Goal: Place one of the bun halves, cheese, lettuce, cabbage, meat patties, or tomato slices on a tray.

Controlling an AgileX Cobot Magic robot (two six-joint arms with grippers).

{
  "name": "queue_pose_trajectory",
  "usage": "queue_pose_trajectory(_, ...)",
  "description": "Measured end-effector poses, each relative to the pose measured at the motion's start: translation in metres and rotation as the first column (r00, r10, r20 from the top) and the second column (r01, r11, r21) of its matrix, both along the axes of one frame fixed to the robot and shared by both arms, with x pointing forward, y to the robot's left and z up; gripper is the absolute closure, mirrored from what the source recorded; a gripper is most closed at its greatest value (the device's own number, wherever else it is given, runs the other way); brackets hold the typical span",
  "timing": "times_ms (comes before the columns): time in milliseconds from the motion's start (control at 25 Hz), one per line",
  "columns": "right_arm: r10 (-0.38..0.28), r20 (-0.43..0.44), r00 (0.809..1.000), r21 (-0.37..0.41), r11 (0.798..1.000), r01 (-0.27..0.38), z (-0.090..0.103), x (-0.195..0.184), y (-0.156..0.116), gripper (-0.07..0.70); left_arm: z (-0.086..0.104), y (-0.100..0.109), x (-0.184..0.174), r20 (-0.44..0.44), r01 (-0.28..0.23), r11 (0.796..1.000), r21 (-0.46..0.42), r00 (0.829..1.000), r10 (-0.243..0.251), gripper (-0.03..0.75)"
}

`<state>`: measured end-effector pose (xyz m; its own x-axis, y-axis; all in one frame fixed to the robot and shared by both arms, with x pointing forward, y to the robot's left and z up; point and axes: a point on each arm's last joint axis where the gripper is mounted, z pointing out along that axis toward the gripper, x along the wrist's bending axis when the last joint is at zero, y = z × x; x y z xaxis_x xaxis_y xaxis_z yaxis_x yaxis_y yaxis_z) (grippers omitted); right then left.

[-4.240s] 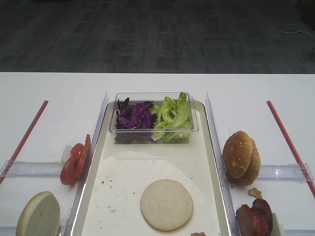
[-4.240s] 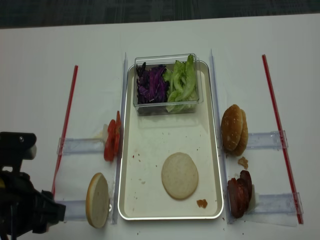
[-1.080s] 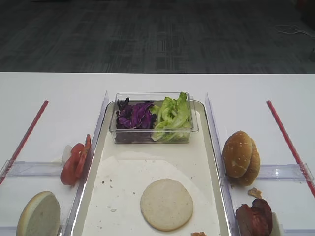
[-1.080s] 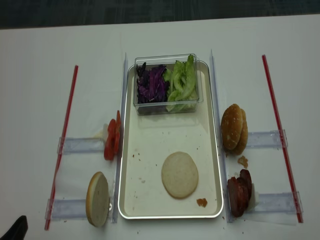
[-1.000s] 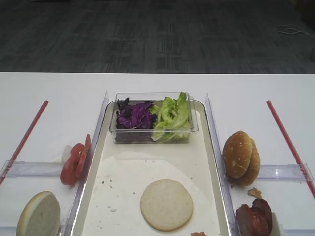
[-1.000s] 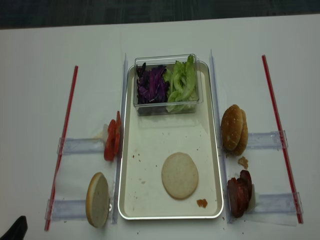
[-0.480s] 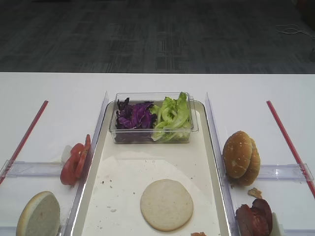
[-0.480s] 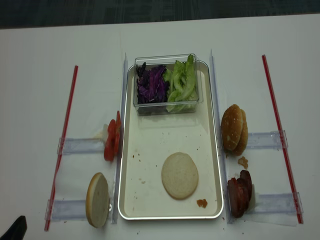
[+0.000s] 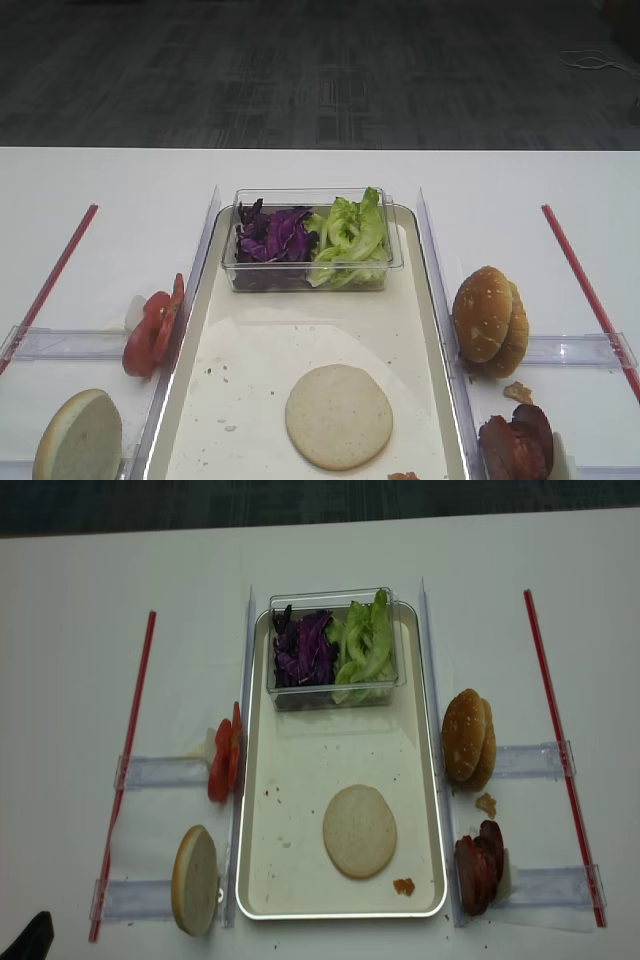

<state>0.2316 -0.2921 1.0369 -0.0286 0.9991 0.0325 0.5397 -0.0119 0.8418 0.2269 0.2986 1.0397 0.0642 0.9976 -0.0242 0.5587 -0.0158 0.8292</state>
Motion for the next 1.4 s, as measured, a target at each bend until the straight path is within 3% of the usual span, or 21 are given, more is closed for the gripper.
queue_pose_trajectory(1400, 0.002, 0.000, 1.000, -0.003, 1.000, -0.002, 0.0000, 0.0000, 0.0000, -0.060, 0.0000, 0.0000, 0.0000, 0.000, -0.001, 1.000, -0.001, 1.000, 0.001, 0.338)
